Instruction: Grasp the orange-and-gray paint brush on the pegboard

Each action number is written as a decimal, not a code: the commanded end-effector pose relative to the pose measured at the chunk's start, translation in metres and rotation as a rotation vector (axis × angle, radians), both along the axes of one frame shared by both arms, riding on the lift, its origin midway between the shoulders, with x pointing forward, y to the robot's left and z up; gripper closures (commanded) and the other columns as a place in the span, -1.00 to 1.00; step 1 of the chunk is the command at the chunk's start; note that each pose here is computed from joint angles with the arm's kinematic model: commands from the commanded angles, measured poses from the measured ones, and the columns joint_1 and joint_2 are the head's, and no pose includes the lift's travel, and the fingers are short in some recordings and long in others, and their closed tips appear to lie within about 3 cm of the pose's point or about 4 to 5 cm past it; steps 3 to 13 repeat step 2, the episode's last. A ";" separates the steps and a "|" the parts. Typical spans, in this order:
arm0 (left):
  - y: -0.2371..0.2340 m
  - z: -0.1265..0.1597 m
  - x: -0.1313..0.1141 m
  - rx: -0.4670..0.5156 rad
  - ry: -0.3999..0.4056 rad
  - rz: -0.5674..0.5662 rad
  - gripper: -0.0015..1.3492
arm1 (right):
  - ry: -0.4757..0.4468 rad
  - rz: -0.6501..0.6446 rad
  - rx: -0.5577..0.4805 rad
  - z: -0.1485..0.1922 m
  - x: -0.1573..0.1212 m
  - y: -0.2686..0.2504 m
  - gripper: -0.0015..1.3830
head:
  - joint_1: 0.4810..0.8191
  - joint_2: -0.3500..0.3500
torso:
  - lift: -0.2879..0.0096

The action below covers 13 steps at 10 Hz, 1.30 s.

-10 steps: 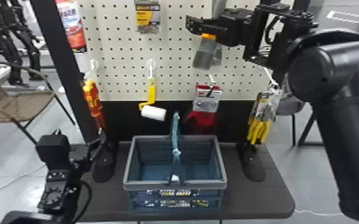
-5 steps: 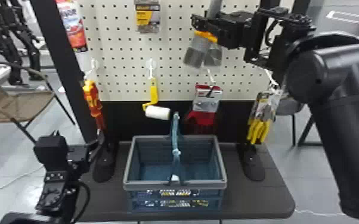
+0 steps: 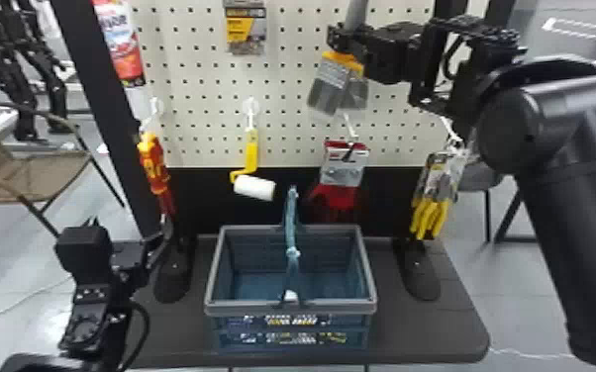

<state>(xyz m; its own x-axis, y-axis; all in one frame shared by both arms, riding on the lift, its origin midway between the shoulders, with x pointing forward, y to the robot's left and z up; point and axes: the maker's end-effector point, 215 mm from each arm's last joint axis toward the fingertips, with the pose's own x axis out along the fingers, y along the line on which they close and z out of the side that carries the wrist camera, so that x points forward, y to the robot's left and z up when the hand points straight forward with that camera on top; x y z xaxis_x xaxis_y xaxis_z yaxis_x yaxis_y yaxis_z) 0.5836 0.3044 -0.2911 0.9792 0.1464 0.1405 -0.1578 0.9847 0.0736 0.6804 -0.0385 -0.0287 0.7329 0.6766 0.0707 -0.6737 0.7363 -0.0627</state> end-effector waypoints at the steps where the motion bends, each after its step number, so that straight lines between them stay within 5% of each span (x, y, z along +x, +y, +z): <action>1: 0.000 0.000 0.000 -0.001 0.000 0.000 -0.81 | -0.001 -0.002 -0.001 0.000 0.000 0.000 0.45 | -0.60 0.00 | 0.26; 13: 0.000 0.001 0.000 -0.001 -0.003 0.000 -0.81 | -0.006 -0.003 -0.001 0.001 0.000 -0.001 0.45 | -0.60 0.00 | 0.26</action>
